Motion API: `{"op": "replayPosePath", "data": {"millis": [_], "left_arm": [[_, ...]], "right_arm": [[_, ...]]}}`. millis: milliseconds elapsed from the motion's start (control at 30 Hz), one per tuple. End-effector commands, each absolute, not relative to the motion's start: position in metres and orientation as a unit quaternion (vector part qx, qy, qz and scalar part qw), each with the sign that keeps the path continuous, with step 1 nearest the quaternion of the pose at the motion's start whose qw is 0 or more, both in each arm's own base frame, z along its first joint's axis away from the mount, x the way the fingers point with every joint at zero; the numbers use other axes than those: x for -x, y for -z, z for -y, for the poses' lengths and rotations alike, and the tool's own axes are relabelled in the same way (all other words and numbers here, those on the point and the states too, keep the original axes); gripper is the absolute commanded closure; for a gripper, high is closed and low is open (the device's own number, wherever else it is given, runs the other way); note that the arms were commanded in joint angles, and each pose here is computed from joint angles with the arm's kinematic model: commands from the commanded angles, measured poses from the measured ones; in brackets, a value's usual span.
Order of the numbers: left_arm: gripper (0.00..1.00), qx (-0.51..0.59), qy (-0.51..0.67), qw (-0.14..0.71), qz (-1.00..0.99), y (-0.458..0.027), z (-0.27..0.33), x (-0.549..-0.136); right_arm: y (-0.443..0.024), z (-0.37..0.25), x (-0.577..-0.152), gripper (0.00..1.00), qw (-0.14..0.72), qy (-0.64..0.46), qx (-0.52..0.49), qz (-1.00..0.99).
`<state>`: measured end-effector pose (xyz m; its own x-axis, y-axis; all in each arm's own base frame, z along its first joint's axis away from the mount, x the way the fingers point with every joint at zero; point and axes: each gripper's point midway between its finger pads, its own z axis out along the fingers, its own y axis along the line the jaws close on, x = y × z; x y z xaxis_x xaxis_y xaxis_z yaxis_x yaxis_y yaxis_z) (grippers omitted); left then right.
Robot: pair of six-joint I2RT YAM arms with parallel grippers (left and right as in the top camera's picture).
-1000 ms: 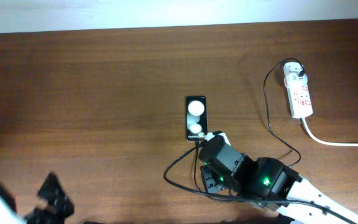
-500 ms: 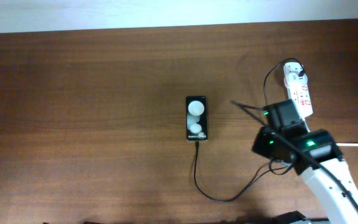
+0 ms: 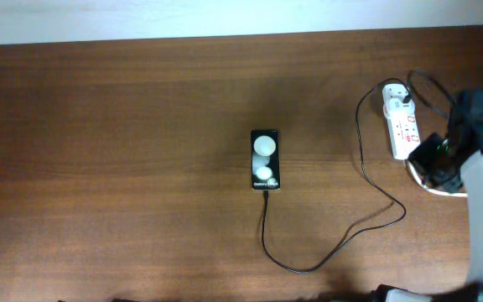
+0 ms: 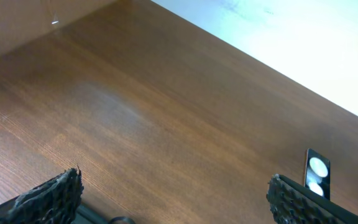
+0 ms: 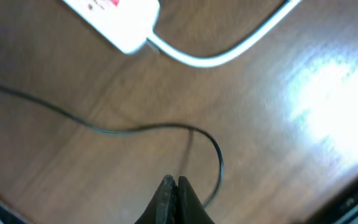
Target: Plug charger to phone and switch on socket
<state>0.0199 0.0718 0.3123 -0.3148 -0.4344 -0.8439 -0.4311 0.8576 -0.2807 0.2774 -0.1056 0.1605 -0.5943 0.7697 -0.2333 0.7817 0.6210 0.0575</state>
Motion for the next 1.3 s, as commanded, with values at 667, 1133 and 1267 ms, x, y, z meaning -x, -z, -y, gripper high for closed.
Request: {"op": "replayPosePath", "data": {"millis": [667, 1133, 1267], "left_arm": [[0.01, 0.305, 0.028, 0.610, -0.730, -0.303, -0.081, 0.033], [0.01, 0.305, 0.028, 0.610, -0.731, -0.303, -0.081, 0.033], [0.01, 0.305, 0.028, 0.610, -0.731, -0.303, -0.081, 0.033]], "right_arm": [[-0.068, 0.177, -0.440, 0.96, 0.126, -0.013, -0.426, -0.896], [-0.059, 0.182, -0.455, 0.96, 0.148, -0.016, -0.423, -0.894], [-0.059, 0.179, -0.457, 0.96, 0.149, -0.017, -0.420, -0.895]]}}
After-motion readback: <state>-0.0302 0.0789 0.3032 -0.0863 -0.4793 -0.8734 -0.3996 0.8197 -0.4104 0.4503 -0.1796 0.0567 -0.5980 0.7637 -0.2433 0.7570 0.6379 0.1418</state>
